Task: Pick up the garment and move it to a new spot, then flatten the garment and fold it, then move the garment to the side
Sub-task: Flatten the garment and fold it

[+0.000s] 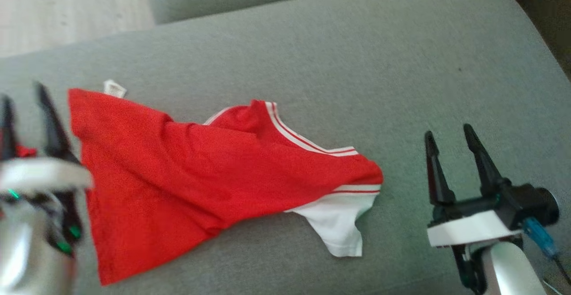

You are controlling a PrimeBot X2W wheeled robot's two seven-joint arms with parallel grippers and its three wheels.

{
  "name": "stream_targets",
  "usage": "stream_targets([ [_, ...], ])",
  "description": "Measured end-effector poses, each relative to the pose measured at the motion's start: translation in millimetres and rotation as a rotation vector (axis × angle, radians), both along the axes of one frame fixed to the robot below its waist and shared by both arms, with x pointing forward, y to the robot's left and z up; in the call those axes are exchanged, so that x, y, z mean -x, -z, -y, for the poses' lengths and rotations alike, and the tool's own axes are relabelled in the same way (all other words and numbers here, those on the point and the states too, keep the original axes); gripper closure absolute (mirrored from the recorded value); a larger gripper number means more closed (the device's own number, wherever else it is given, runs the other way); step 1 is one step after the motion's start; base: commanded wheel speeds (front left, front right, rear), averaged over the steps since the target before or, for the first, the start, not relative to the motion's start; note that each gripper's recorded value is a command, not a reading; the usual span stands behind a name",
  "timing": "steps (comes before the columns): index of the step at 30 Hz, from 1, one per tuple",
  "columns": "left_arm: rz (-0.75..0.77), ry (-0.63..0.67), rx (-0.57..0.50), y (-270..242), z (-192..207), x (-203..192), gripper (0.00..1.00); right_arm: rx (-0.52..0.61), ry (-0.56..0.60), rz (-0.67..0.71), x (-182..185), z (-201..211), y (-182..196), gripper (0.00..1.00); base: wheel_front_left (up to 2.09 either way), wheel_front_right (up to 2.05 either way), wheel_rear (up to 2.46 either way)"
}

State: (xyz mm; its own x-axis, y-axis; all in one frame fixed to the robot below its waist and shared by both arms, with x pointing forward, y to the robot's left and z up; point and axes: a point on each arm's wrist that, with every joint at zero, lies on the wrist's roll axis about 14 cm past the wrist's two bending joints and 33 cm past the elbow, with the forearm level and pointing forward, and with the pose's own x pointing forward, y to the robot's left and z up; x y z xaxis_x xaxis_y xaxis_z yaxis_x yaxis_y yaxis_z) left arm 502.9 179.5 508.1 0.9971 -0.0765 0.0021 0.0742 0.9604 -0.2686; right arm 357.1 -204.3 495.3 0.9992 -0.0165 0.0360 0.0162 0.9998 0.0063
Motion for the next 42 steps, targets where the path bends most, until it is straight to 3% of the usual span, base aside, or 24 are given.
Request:
stream_targets([
  [5, -0.045, -0.025, 0.042, 23.9, 1.4, 80.9, 0.0, -0.002, -0.021, 0.007, 6.2, -7.0, -1.0, 0.0, 0.0, 0.0, 0.0],
  [10, -0.074, -0.077, 0.008, 36.7, 0.4, 152.0, 0.0, -0.01, -0.056, -0.015, 11.9, -17.7, 7.2, 0.0, 0.0, 0.0, 0.0],
  [19, -0.083, -0.143, -0.015, 46.3, -6.1, 210.9, 0.0, -0.014, -0.131, -0.029, 7.8, -41.0, 12.1, 0.0, 0.0, 0.0, 0.0],
  [26, -0.066, -0.153, -0.055, 44.7, -21.6, 221.6, 0.0, -0.038, -0.142, -0.08, 25.4, -45.7, 28.1, 0.0, 0.0, 0.0, 0.0],
  [42, -0.057, -0.089, -0.072, 43.3, -11.7, 209.2, 0.0, -0.064, -0.134, -0.098, 35.5, -46.5, 34.0, 0.0, 0.0, 0.0, 0.0],
])
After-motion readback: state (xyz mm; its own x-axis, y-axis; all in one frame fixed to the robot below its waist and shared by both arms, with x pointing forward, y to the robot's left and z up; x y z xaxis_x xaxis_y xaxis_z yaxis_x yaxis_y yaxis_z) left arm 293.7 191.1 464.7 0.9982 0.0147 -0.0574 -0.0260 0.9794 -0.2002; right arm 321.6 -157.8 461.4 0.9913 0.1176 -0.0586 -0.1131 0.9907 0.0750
